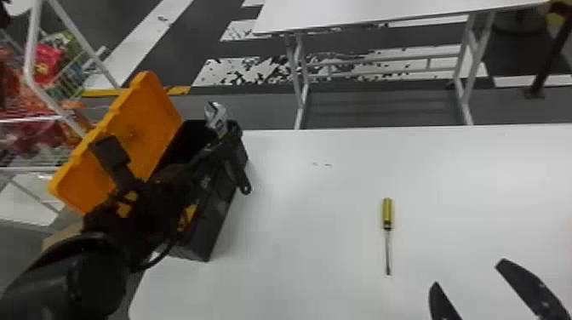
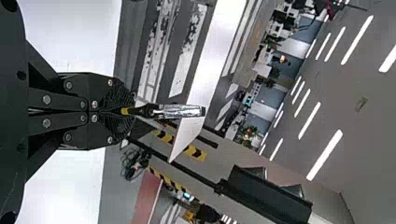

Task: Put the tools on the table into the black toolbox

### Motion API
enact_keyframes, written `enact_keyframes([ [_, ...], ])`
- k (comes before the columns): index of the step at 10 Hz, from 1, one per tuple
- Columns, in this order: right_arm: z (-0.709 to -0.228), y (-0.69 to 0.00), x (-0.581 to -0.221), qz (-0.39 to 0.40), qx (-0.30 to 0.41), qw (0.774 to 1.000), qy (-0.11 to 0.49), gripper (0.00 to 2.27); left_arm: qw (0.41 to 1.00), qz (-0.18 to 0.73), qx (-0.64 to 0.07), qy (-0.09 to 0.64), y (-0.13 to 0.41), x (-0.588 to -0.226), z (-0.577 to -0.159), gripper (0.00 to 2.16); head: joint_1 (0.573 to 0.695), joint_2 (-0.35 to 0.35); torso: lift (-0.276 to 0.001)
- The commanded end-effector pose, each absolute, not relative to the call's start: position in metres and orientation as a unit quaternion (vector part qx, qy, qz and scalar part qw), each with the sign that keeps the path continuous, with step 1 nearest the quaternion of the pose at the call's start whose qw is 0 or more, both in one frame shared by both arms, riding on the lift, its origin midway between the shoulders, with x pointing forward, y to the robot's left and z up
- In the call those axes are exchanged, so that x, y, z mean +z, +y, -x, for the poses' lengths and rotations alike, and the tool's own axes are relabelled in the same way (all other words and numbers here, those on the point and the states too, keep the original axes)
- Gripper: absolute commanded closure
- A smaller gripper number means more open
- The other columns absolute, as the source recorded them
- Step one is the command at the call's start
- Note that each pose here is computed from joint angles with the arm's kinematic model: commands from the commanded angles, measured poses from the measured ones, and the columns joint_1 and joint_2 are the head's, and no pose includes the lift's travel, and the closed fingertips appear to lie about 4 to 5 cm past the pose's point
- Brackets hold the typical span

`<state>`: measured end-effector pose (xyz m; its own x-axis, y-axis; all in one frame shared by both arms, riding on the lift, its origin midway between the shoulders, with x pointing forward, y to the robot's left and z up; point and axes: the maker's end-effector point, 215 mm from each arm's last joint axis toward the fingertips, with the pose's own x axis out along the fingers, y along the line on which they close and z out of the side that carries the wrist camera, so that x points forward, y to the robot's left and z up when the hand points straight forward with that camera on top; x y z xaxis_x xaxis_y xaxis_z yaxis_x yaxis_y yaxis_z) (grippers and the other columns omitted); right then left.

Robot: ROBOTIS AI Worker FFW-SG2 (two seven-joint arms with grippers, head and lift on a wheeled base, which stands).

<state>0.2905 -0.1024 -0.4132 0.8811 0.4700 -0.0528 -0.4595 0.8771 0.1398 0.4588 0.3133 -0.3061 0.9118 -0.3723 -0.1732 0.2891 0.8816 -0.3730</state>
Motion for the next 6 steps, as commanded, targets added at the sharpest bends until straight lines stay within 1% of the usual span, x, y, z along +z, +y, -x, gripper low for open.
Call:
enact_keyframes([
  [1, -0.291, -0.104, -0.412, -0.064, 0.238, 0.968, 0.039, 0.05, 0.973, 0.135, -0.143, 0.122, 0.341, -0.303, -0.464, 2.13, 0.695, 0.304, -0.075],
  [3, -0.291, -0.106, -0.409, -0.062, 0.236, 0.969, 0.031, 0.05, 0.983, 0.105, -0.097, 0.118, 0.384, -0.298, -0.468, 2.13, 0.695, 0.350, -0.075],
  [4, -0.291, -0.108, -0.409, -0.064, 0.234, 0.970, 0.030, 0.05, 0.988, 0.071, -0.068, 0.116, 0.405, -0.298, -0.470, 2.13, 0.695, 0.350, -0.075],
  [6, -0.290, -0.109, -0.408, -0.064, 0.233, 0.970, 0.027, 0.05, 0.992, 0.038, -0.021, 0.118, 0.439, -0.307, -0.468, 2.13, 0.695, 0.350, -0.075],
])
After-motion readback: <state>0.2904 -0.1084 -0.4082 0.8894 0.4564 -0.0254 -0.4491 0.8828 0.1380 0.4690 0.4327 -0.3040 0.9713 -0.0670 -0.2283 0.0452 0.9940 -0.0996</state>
